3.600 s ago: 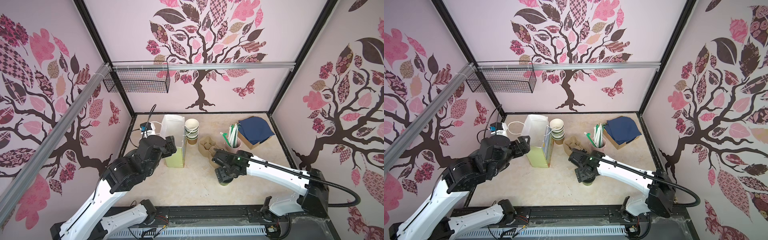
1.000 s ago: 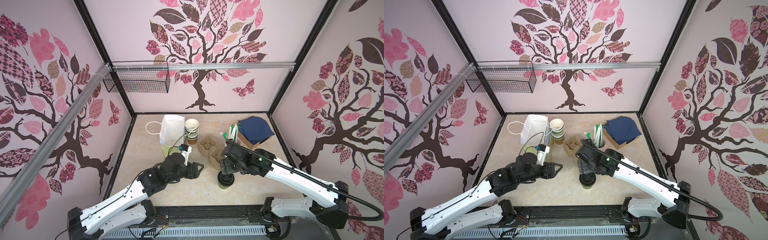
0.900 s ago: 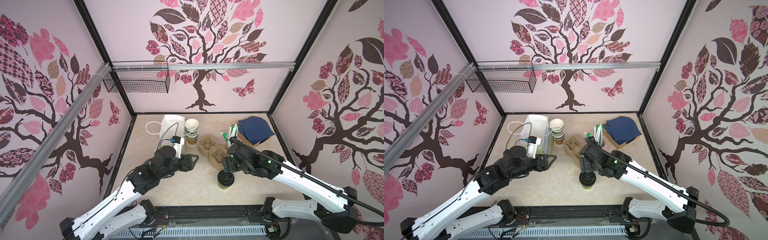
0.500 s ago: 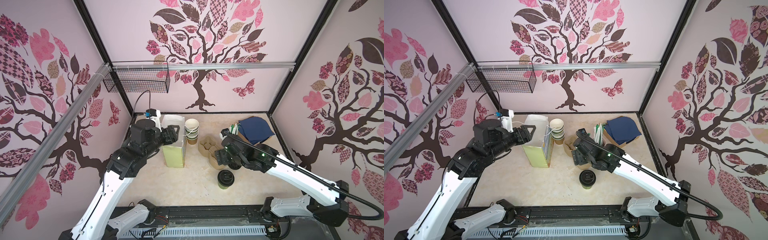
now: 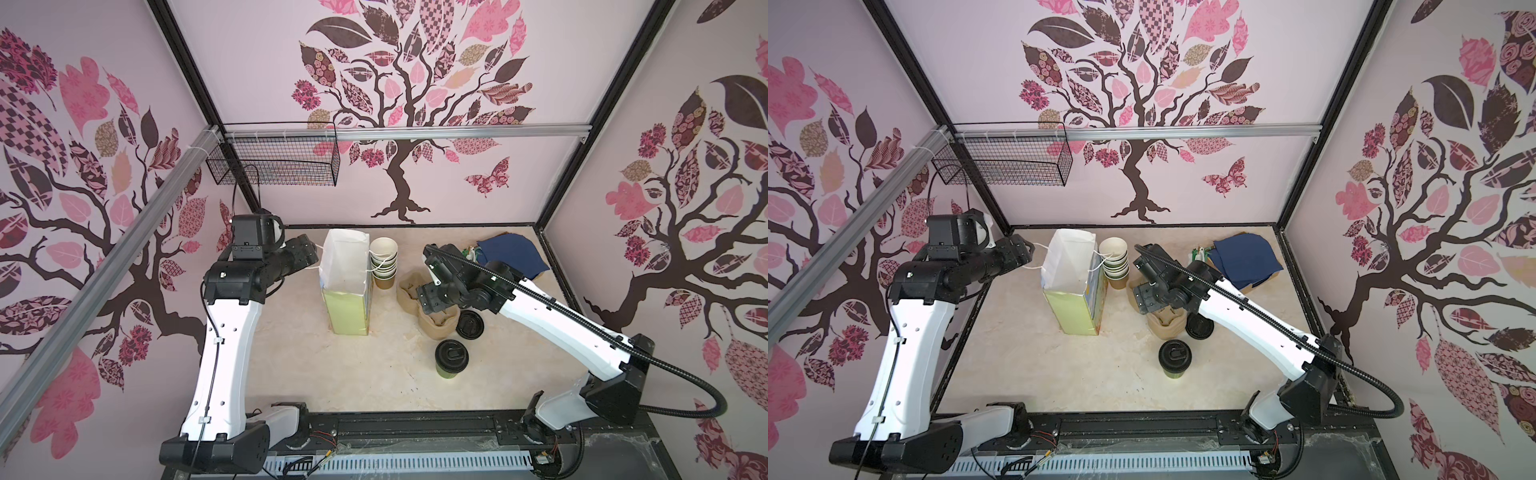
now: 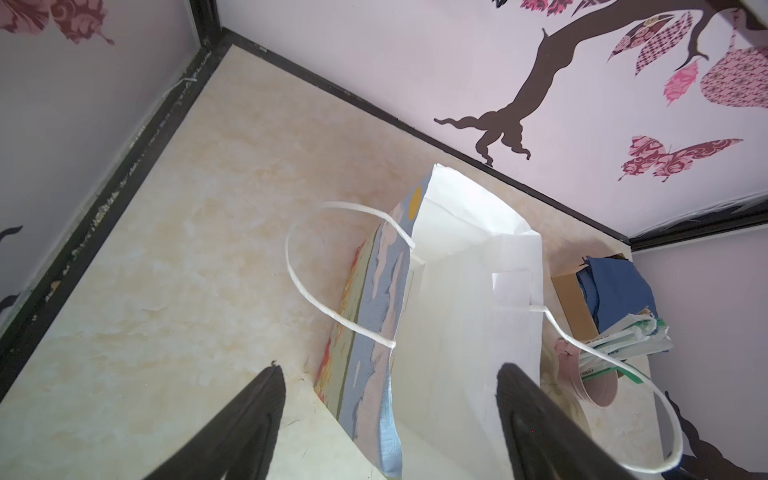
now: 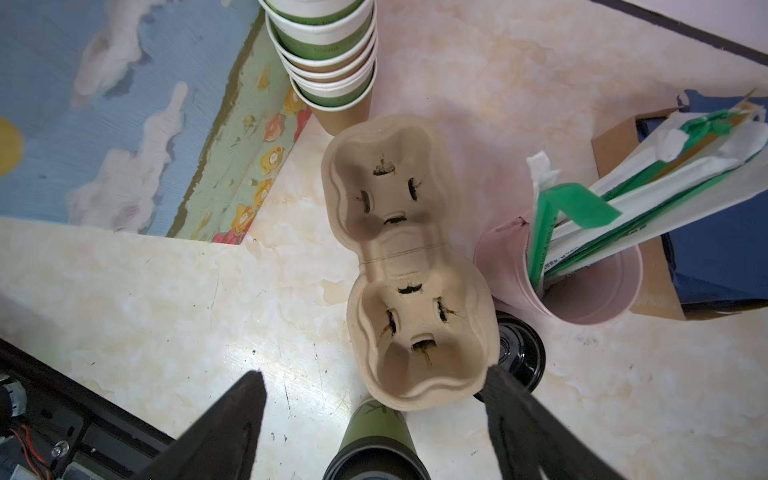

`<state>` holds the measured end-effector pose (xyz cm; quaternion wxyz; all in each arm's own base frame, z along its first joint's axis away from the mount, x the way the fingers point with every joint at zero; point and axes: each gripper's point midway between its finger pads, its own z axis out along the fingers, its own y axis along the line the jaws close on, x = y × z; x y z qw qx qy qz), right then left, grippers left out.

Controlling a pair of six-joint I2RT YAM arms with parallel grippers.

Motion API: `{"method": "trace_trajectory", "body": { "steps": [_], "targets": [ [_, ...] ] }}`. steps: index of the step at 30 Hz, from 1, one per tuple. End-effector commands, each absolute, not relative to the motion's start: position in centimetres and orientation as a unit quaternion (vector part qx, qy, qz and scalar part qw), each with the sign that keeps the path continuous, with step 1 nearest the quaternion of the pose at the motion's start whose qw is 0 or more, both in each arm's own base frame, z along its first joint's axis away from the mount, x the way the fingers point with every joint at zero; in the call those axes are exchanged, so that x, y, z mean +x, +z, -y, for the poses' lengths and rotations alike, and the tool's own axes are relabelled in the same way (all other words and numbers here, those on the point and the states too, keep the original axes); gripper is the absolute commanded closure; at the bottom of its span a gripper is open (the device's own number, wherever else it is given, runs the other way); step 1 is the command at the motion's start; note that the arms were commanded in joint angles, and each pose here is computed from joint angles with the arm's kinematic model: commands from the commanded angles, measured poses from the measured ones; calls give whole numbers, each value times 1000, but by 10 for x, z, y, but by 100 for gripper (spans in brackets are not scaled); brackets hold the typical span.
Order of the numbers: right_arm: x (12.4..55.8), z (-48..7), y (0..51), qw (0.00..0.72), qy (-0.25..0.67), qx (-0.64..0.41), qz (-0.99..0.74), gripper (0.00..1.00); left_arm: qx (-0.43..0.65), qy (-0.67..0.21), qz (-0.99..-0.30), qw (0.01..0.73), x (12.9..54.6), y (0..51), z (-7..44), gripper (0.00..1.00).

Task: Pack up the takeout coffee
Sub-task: 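Grasp the white bag's top edge with the left gripper while right moves to the carrier, then drag the white paper bag toward the table center with the left gripper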

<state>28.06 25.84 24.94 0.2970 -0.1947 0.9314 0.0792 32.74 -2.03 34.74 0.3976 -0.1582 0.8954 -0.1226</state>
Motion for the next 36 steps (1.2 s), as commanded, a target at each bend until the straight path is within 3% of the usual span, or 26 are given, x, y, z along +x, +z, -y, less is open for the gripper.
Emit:
{"method": "trace_trajectory", "body": {
  "steps": [1,5,10,14,23,36],
  "targets": [
    [280,-261,251,279,80,-203,-935,15,-131,-114,-915,365,337,324,24,12],
    [280,-261,252,275,87,-192,-938,16,-110,-110,-920,360,350,319,26,12],
    [276,-259,255,274,102,-177,-940,17,-82,-127,-916,372,367,325,34,32],
    [275,-253,257,280,100,-164,-941,18,-62,-128,-923,356,375,318,39,41],
    [274,-245,256,284,115,-97,-947,19,-16,-88,-939,331,398,302,49,49],
    [274,-228,255,294,96,-46,-950,27,-1,-57,-950,307,403,287,46,68]
  ]
}}
